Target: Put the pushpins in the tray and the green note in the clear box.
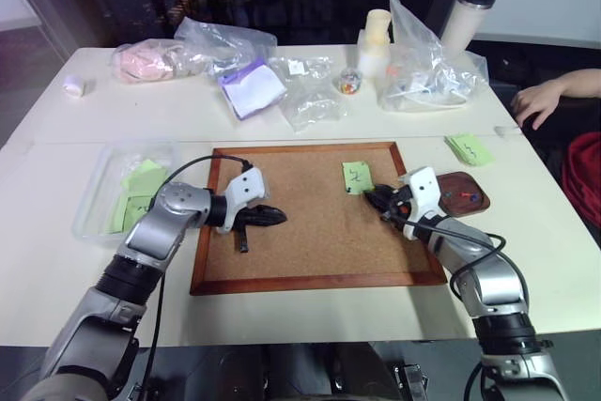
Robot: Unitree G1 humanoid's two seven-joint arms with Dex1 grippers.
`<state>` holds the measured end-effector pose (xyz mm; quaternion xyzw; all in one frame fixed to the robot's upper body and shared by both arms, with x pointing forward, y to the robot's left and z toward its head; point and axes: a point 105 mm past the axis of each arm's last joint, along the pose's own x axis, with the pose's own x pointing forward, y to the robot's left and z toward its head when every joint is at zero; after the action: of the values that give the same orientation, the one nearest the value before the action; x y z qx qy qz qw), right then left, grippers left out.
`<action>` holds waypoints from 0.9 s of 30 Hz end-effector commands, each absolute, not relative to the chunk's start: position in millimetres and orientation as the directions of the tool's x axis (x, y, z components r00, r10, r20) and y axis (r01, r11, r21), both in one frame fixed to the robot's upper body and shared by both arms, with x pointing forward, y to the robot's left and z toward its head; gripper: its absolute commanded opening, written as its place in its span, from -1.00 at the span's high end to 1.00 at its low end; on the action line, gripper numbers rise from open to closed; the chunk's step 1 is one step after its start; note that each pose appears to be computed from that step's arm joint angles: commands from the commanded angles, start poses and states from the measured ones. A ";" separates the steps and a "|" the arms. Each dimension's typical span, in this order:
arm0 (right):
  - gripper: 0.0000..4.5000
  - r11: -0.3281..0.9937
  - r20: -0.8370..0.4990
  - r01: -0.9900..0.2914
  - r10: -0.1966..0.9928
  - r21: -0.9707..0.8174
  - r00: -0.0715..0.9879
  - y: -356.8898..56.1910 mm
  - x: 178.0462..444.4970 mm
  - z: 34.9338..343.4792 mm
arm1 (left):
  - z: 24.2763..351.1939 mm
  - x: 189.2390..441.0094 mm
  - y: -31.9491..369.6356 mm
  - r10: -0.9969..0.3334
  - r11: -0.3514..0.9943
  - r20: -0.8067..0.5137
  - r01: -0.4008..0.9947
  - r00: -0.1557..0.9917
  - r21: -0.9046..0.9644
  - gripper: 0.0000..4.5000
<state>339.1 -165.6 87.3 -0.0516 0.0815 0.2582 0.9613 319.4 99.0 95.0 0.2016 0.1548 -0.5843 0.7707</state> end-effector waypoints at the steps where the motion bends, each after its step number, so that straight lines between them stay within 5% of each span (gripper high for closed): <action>1: 0.98 0.860 -0.145 -0.506 0.493 -0.070 0.858 -163.0 341.6 95.5 | 73.5 314.3 106.7 -0.801 0.250 -0.540 0.964 0.257 0.086 1.00; 27: 0.98 0.908 0.025 -0.395 0.402 -0.139 0.915 -177.9 340.8 127.6 | 53.3 309.0 116.6 -0.735 0.216 -0.638 0.971 0.232 0.104 1.00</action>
<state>339.4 -162.9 100.5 -0.0572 0.0244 0.2367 0.9696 318.1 98.9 91.0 0.2432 0.1534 -0.5858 0.7577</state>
